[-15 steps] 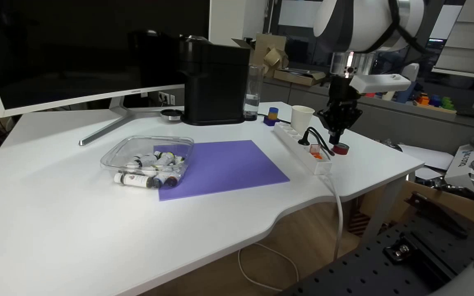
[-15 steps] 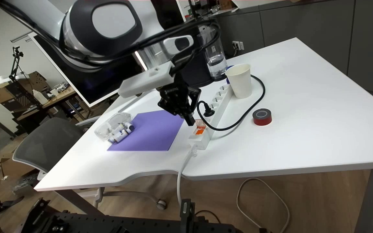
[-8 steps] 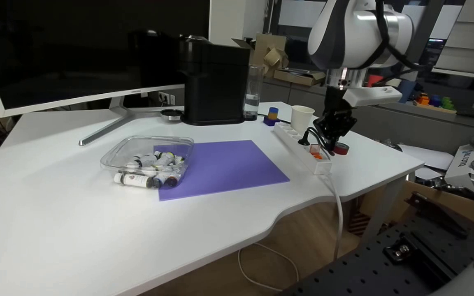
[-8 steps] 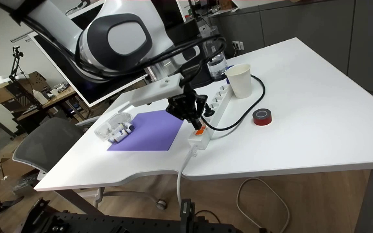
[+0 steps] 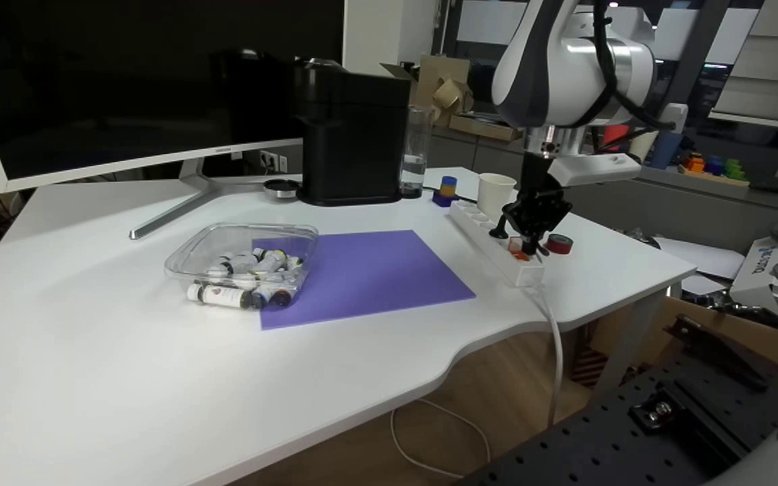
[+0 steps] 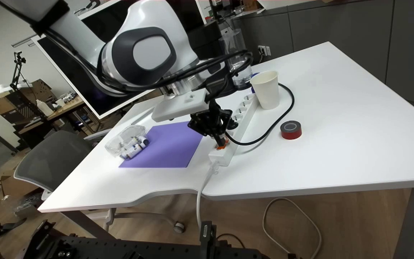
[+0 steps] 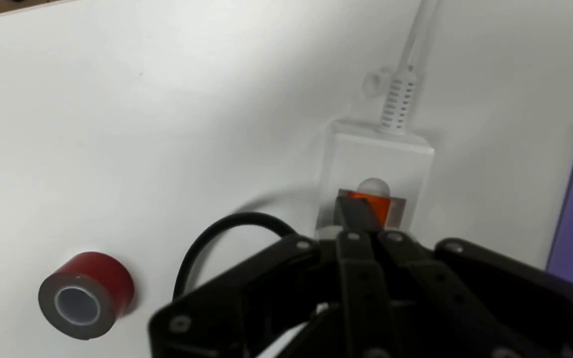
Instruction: Turn on and off the orange switch on the extension adapter
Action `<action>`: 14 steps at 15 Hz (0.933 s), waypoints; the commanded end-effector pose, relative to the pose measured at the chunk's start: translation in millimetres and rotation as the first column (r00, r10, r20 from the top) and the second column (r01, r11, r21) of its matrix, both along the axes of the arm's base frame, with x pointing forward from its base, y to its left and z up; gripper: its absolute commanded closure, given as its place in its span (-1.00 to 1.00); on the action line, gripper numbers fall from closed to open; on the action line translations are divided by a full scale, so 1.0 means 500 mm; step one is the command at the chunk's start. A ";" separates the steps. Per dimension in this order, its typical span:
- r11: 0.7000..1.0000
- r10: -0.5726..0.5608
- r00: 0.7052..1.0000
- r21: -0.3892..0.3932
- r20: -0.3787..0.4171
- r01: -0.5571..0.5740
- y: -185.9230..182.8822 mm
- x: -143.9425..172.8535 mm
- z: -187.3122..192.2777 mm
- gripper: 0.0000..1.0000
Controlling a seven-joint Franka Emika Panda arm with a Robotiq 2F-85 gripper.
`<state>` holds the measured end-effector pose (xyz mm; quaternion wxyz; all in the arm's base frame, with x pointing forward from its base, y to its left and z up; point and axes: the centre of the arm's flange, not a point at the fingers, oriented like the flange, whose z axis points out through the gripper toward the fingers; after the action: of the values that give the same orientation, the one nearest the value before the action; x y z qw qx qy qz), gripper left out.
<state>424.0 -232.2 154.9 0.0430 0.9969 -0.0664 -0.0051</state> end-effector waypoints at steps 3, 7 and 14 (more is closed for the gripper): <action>1.000 -0.010 1.000 0.000 0.019 0.010 -0.007 0.027 -0.012 1.00; 1.000 -0.003 1.000 0.007 0.010 0.003 0.003 0.030 -0.026 1.00; 1.000 -0.024 1.000 0.015 -0.002 0.024 -0.013 0.030 -0.042 1.00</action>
<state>432.6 -225.8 145.1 0.0399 0.9975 -0.0577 -0.0047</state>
